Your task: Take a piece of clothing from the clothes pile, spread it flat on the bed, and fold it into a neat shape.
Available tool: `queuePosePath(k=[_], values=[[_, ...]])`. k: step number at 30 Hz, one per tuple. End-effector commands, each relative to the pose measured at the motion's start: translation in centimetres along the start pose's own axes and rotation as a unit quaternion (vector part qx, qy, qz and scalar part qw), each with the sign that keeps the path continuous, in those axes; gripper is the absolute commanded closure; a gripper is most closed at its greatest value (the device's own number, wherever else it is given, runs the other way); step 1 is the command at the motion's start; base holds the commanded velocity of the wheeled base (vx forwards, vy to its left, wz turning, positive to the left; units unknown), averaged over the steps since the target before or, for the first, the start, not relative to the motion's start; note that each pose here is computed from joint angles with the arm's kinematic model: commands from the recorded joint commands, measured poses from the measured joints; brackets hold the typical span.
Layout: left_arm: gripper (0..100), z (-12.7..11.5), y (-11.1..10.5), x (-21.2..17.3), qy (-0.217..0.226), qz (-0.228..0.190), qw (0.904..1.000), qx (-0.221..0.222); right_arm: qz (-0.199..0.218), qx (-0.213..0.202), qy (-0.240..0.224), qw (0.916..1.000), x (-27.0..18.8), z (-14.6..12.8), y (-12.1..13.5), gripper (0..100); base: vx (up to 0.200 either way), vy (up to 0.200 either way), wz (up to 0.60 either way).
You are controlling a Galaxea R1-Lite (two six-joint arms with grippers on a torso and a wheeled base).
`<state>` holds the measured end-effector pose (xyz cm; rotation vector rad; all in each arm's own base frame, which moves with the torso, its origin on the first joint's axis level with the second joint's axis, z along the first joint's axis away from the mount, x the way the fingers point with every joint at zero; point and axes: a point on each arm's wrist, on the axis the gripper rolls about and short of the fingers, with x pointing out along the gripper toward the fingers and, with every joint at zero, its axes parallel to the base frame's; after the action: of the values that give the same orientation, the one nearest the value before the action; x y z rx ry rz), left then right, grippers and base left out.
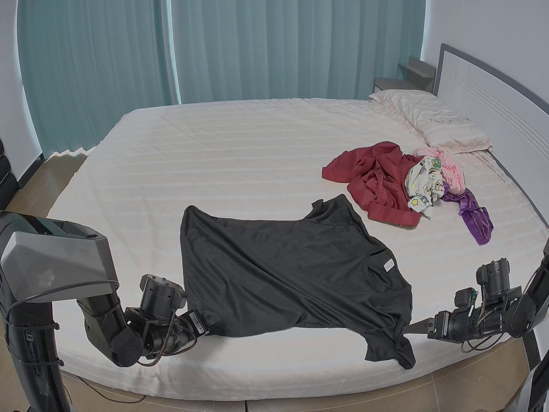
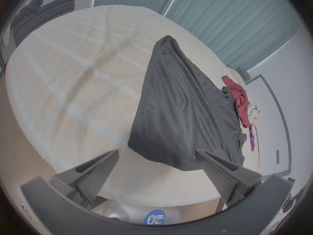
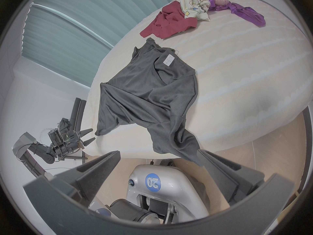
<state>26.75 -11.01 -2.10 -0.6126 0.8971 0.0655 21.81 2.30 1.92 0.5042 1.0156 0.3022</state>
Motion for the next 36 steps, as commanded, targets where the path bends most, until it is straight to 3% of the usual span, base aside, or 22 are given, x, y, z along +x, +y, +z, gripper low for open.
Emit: queuePosePath(k=[1, 6, 7, 16, 22, 27, 36], values=[[0, -0.6, 0.4, 0.9, 0.005, 0.009, 0.9999, 0.002, 0.001, -0.002, 0.001, 1.0000, 0.0, -0.1, 0.1, 0, 0.000, 0.000, 0.00], [0, -0.6, 0.3, 1.6, -0.007, 0.011, 0.9999, 0.004, 0.001, -0.002, 0.000, 1.0000, -0.1, -0.1, 0.1, 0, 0.000, 0.000, 0.00], [100, -0.6, 0.3, 1.6, -0.009, 0.011, 0.9999, 0.004, 0.001, -0.002, 0.000, 1.0000, -0.1, -0.1, 0.1, 0, 0.000, 0.000, 0.00], [100, -1.3, 1.1, 0.9, 0.005, 0.026, 0.9996, 0.009, 0.000, 0.000, -0.002, 1.0000, -0.1, 0.0, 0.0, 0, 0.000, 0.000, 0.00], [100, -0.9, 1.2, -1.4, -0.003, 0.021, 0.9998, 0.006, -0.001, 0.000, 0.006, 1.0000, 0.2, -0.2, -0.1, 0, 0.000, 0.000, 0.00], [100, -1.4, 2.1, -2.6, 0.012, 0.037, 0.9980, 0.050, -0.004, 0.004, 0.014, 0.9999, 0.4, -0.4, -0.4, 0, 0.000, 0.000, 0.00], [100, -0.4, 2.0, -1.5, 0.006, 0.027, 0.9991, 0.030, -0.006, 0.004, 0.023, 0.9997, 0.7, -0.6, -0.5, 0, 0.000, 0.000, 0.00]])
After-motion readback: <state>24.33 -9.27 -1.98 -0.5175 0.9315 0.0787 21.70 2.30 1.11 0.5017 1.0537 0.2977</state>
